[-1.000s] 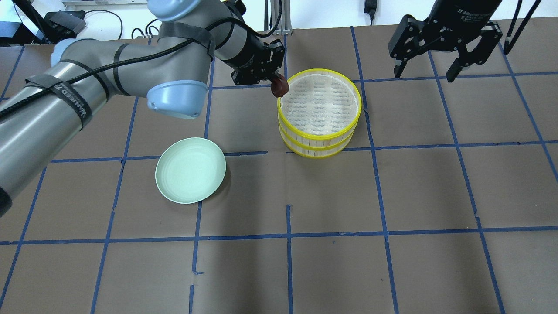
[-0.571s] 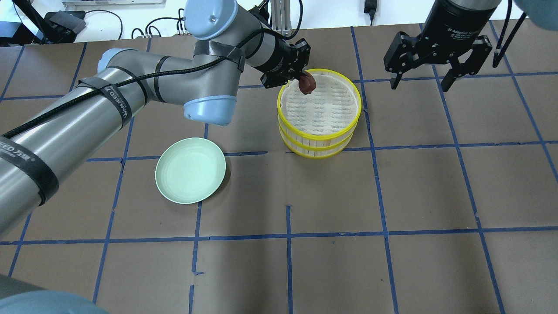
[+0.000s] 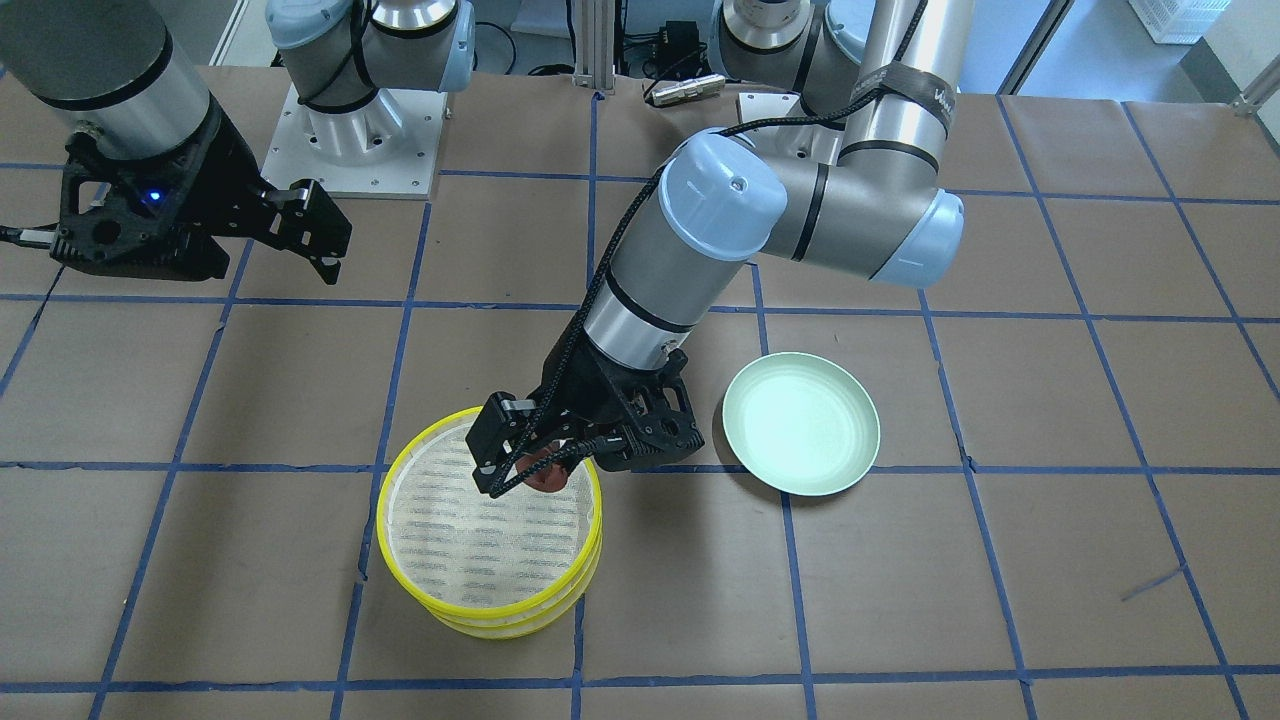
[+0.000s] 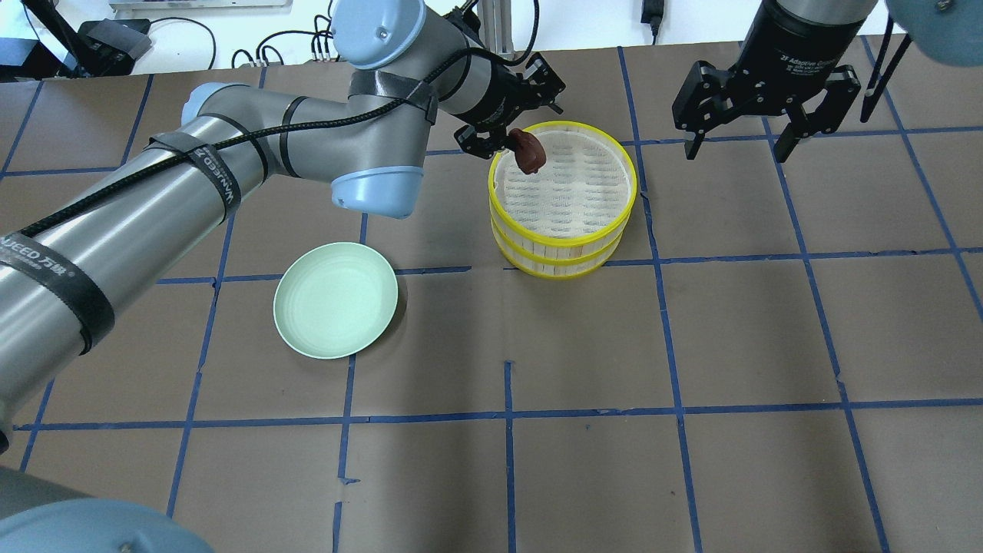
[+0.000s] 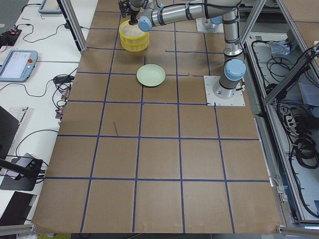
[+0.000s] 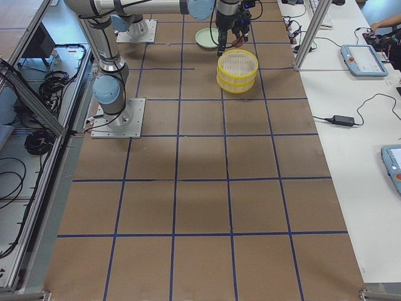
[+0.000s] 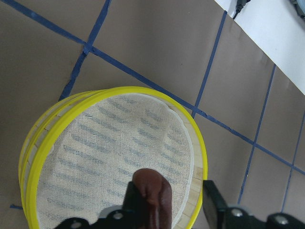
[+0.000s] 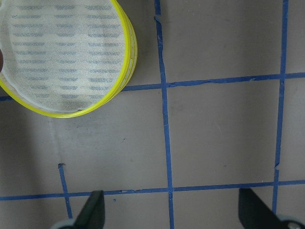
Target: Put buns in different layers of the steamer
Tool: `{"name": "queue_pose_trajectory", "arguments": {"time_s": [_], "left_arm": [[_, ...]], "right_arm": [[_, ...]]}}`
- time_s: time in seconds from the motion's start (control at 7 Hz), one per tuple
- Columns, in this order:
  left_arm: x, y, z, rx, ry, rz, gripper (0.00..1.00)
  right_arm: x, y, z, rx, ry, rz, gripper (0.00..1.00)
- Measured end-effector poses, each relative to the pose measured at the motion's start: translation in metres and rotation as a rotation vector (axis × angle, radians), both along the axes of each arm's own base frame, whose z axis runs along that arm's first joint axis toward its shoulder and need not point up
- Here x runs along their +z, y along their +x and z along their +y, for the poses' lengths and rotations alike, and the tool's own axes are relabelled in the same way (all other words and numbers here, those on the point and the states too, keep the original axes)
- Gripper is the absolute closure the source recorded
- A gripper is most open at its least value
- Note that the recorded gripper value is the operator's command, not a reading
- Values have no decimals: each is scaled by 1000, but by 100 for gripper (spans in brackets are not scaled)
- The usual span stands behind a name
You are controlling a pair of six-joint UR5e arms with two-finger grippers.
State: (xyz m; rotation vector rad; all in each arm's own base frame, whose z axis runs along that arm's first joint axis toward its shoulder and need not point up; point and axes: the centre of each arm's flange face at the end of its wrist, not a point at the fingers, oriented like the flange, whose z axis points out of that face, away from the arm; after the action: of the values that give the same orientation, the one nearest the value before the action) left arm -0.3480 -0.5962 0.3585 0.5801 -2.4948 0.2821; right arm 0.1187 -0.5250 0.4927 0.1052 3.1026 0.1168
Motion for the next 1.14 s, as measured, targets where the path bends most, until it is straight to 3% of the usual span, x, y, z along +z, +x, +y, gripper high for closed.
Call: {"name": "queue_pose_trajectory", "arguments": {"time_s": [0.86,1.14], "left_arm": [[9,3,1,-30,-32,-8,0],[24,43,0,-217,-129,-118,0]], "right_arm": [[-1,0,-1,-2,-5,0,0],[-1,0,0,-3,-6,-1,0]]}}
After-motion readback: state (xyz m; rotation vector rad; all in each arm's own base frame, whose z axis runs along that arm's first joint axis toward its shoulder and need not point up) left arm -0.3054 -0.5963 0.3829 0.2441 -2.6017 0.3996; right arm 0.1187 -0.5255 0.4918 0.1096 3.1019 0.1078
